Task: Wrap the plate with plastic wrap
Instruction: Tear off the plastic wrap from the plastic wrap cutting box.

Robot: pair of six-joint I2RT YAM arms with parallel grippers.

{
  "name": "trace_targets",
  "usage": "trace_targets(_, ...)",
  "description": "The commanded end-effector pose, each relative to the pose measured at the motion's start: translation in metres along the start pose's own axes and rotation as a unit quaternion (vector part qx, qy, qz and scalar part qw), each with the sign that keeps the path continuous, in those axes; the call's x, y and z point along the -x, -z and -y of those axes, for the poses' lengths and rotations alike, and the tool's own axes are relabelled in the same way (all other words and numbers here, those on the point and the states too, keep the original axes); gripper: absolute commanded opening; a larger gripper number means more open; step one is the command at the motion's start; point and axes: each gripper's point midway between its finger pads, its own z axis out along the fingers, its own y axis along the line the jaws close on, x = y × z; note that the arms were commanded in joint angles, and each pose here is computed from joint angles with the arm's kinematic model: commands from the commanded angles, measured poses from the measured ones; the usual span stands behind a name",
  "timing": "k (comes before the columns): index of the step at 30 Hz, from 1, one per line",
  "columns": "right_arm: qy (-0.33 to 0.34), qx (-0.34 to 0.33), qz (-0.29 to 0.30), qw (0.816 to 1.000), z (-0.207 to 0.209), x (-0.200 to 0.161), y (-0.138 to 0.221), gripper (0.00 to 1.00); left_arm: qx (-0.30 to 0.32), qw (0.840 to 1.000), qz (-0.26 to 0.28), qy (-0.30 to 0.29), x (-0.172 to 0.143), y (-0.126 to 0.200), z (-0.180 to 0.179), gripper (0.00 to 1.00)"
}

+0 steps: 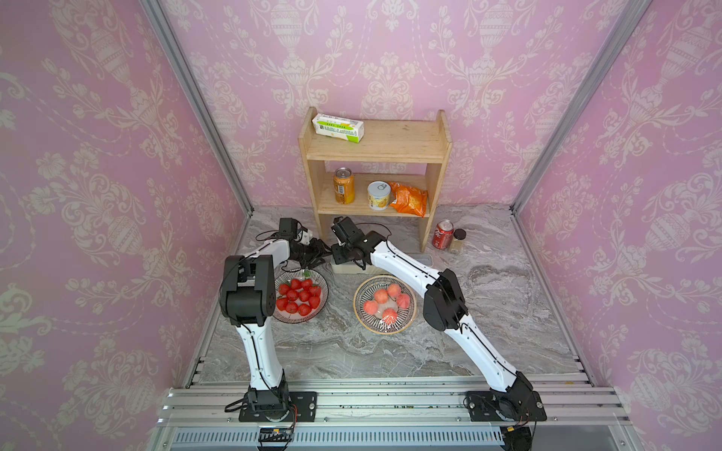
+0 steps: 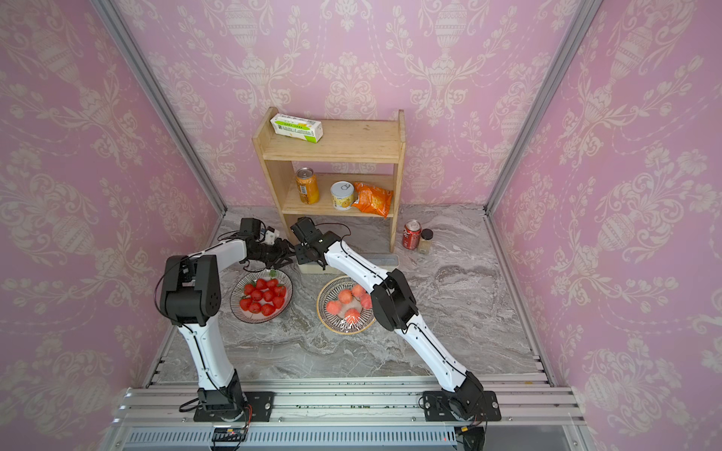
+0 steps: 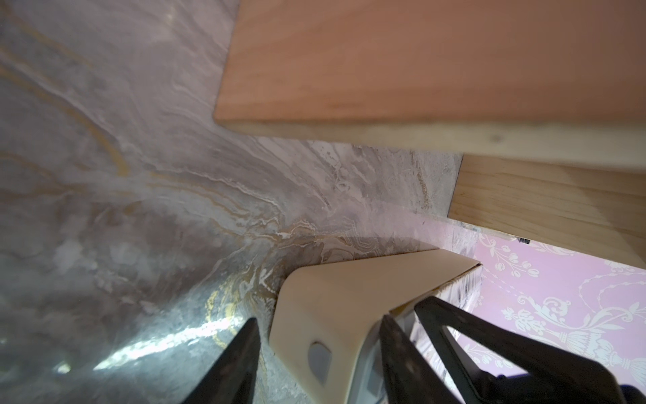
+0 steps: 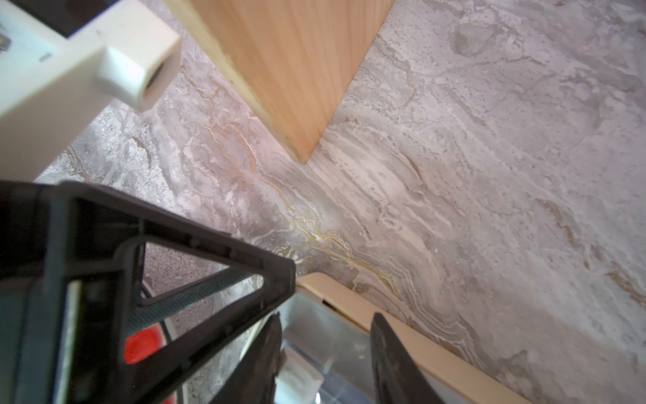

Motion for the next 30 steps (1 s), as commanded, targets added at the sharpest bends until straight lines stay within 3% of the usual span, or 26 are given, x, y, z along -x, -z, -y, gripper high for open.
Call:
trace_targets(1, 0.015, -0.015, -0.005, 1.000, 0.006, -0.001, 0.002, 0.44, 0.015, 1.000, 0.001, -0.016, -0.006, 0.010, 0.004, 0.55)
trace_targets(5, 0.016, -0.015, -0.002, 1.000, 0.006, 0.000, 0.005, 0.44, 0.015, 1.000, -0.007, -0.016, -0.011, 0.010, 0.003, 0.50)
trace_targets(16, 0.019, -0.020, -0.006, 1.000, 0.008, -0.003, 0.004, 0.44, 0.025, 0.999, -0.027, -0.019, -0.024, 0.007, -0.008, 0.49)
trace_targets(30, 0.056, -0.058, -0.013, 0.997, 0.026, -0.009, 0.016, 0.44, 0.103, 0.994, -0.024, -0.018, -0.024, 0.006, -0.039, 0.47)
